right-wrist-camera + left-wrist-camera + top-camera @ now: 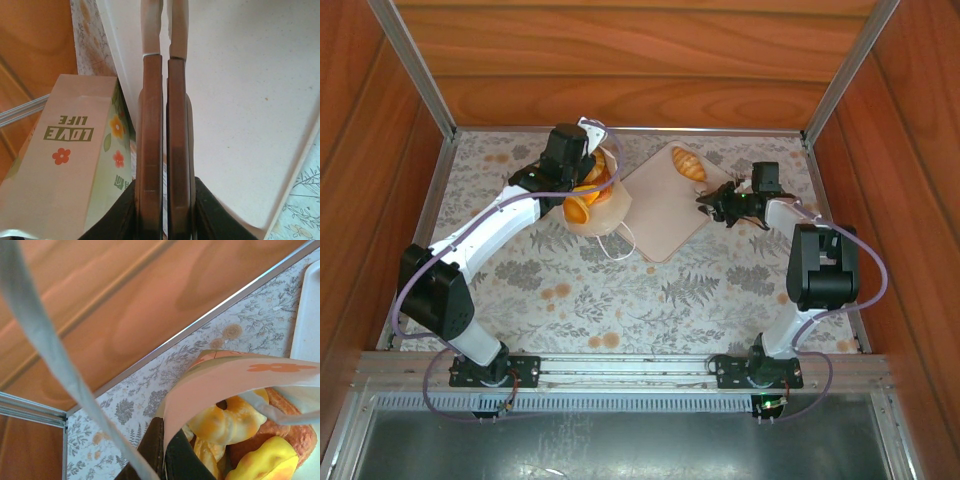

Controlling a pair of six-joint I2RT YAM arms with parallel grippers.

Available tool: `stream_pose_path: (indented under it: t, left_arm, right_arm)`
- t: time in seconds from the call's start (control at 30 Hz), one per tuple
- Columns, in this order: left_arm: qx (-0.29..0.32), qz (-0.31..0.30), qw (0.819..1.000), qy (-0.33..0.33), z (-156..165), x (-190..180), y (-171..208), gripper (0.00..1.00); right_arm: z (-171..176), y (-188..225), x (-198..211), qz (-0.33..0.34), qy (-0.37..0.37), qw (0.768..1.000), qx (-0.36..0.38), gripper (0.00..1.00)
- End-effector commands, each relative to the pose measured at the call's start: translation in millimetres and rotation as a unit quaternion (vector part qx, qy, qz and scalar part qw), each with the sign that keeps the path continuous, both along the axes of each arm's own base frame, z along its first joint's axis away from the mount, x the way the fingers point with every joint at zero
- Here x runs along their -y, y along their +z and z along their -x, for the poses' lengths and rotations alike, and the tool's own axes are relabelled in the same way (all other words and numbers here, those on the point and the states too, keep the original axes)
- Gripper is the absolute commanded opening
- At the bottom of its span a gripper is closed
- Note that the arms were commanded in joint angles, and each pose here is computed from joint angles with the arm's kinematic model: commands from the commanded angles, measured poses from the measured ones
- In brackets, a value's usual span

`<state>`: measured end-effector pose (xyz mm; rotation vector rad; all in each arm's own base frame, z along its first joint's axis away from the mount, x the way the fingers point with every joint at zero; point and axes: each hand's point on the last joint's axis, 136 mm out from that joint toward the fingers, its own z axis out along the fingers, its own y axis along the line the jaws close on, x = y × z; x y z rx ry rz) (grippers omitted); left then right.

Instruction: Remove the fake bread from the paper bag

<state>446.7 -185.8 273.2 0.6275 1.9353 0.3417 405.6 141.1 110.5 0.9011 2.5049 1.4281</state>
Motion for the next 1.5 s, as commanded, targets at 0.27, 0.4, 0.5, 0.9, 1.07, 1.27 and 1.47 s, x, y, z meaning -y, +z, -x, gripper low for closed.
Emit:
stream_pose_path:
  t: [0.27,0.4,0.5,0.9,1.07,1.27,1.47]
  left_arm:
    - [0.026,0.003,1.0,0.004,-2.0,2.8,14.9,0.0]
    - [0.025,0.003,1.0,0.003,-0.9,2.7,15.6,0.0]
    - [0.026,0.004,1.0,0.002,0.5,2.6,16.3,0.0]
    - [0.025,0.007,1.0,-0.001,2.5,4.2,16.4,0.0]
    - [0.022,0.011,1.0,-0.005,3.0,6.2,14.3,0.0]
    - [0.02,0.016,1.0,-0.01,4.5,8.4,13.7,0.0]
    - [0.017,0.011,1.0,-0.012,4.0,8.5,10.5,0.0]
  right_arm:
    - [-20.8,-11.1,-0.9,-0.005,0.014,1.0,0.002,0.25]
    - [-28.5,-8.8,0.0,0.0,0.014,1.0,0.008,0.25]
    - [-32.4,-6.3,1.8,0.007,0.011,1.0,0.013,0.25]
    - [-45.6,-6.9,6.5,0.027,0.007,0.999,0.02,0.25]
    - [-44.0,-9.2,4.3,0.023,0.014,1.0,0.017,0.24]
    - [-22.2,12.4,-1.1,0.01,0.03,0.999,0.037,0.24]
    - [31.4,61.6,-15.7,0.029,0.086,0.992,0.093,0.25]
